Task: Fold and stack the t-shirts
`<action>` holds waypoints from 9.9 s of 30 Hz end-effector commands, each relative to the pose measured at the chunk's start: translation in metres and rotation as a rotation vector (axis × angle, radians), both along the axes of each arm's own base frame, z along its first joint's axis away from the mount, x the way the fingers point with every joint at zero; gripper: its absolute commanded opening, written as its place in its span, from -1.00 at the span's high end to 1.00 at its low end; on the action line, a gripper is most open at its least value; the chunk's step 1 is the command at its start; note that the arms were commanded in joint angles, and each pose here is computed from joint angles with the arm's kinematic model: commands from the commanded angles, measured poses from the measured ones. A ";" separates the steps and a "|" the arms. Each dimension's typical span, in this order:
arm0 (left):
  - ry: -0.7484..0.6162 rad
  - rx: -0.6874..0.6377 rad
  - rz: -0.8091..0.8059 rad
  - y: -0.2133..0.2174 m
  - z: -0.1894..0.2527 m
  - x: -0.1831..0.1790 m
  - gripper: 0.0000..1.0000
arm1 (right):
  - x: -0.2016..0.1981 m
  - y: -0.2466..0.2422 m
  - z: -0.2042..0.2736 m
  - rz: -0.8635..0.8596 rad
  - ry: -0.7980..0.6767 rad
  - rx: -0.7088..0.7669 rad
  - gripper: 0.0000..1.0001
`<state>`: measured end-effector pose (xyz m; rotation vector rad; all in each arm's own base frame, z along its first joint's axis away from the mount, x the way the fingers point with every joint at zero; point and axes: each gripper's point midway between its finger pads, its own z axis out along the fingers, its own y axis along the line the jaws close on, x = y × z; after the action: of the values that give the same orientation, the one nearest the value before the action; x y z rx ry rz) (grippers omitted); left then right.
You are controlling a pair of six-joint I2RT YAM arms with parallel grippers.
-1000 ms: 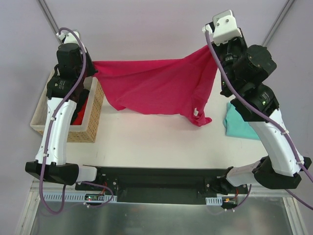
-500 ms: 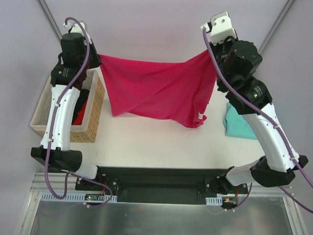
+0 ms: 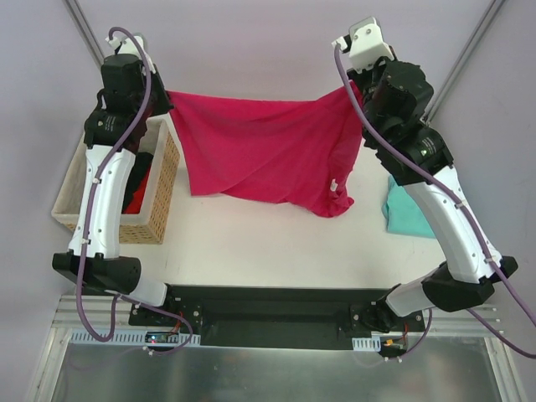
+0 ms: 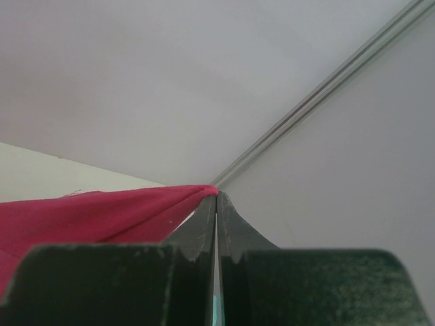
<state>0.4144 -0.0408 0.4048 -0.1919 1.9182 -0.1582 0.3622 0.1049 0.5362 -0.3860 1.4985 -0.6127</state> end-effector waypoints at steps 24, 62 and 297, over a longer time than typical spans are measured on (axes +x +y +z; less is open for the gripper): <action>-0.391 0.078 -0.021 0.016 0.119 -0.096 1.00 | -0.106 -0.018 0.123 -0.008 -0.441 0.069 0.99; -0.445 0.098 0.003 0.025 0.126 -0.132 1.00 | -0.134 -0.005 0.145 -0.118 -0.565 -0.081 0.99; 0.089 0.168 0.115 0.042 -0.027 -0.062 1.00 | -0.031 0.057 -0.012 -0.301 -0.168 -0.202 0.99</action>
<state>0.3378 -0.0038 0.3665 -0.1624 2.0368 0.0760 0.3226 0.1713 0.5346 -0.1995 1.2926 -0.9244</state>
